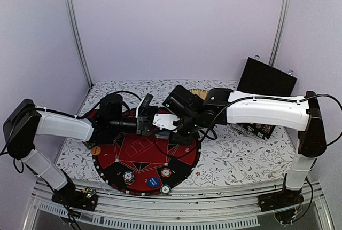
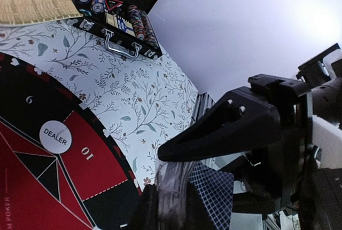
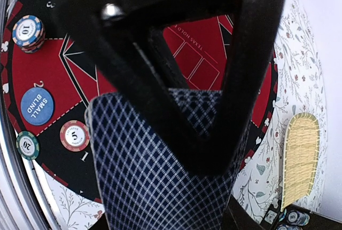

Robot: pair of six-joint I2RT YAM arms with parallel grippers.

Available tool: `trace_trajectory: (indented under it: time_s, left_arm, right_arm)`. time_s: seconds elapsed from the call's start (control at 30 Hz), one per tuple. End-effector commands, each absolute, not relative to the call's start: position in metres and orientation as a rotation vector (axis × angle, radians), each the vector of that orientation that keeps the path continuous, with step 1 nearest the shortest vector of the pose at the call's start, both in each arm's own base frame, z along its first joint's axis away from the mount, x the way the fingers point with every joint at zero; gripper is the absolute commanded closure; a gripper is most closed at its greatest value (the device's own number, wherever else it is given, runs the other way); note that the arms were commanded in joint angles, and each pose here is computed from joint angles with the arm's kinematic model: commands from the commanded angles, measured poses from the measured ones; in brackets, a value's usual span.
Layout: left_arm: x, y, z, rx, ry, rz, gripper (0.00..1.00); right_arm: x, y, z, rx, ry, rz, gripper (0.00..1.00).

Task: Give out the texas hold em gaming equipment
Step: Pass from the right arm to the left

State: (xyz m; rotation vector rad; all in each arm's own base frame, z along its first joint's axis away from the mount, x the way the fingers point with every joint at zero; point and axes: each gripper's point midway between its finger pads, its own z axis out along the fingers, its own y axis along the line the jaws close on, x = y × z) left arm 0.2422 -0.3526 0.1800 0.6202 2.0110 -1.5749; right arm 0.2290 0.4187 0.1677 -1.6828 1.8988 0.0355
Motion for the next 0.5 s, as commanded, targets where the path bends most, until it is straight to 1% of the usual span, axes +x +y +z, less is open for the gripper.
trace_trajectory:
  time_s: [0.0,0.07,0.1,0.13,0.17,0.2,0.23,0.43,0.47]
  left_arm:
    - [0.221,-0.358,0.190,0.727,1.958,-1.635,1.00]
    - [0.219,-0.354,0.193,0.727,1.941,-1.629,1.00]
    - [0.219,-0.352,0.195,0.716,1.934,-1.620,1.00]
    - [0.219,-0.350,0.198,0.704,1.923,-1.611,1.00]
    - [0.218,-0.348,0.200,0.697,1.909,-1.604,1.00]
    - [0.218,-0.346,0.204,0.692,1.889,-1.598,1.00]
    - [0.217,-0.345,0.208,0.690,1.869,-1.596,1.00]
    - [0.213,-0.343,0.221,0.724,1.809,-1.607,1.00]
    - [0.212,-0.344,0.222,0.733,1.802,-1.611,1.00]
  right_arm:
    - [0.243,0.425,0.188,-1.591,1.843,-0.008,0.57]
    - [0.244,0.425,0.193,-1.571,1.821,-0.001,0.56]
    - [0.242,0.424,0.194,-1.568,1.814,0.006,0.52]
    - [0.242,0.425,0.197,-1.555,1.801,0.024,0.42]
    - [0.239,0.425,0.198,-1.550,1.790,0.051,0.27]
    - [0.235,0.425,0.199,-1.549,1.778,0.083,0.05]
    - [0.232,0.426,0.200,-1.543,1.757,0.114,0.00]
    - [0.215,0.420,0.213,-1.500,1.581,0.252,0.01]
    - [0.209,0.415,0.206,-1.511,1.556,0.266,0.01]
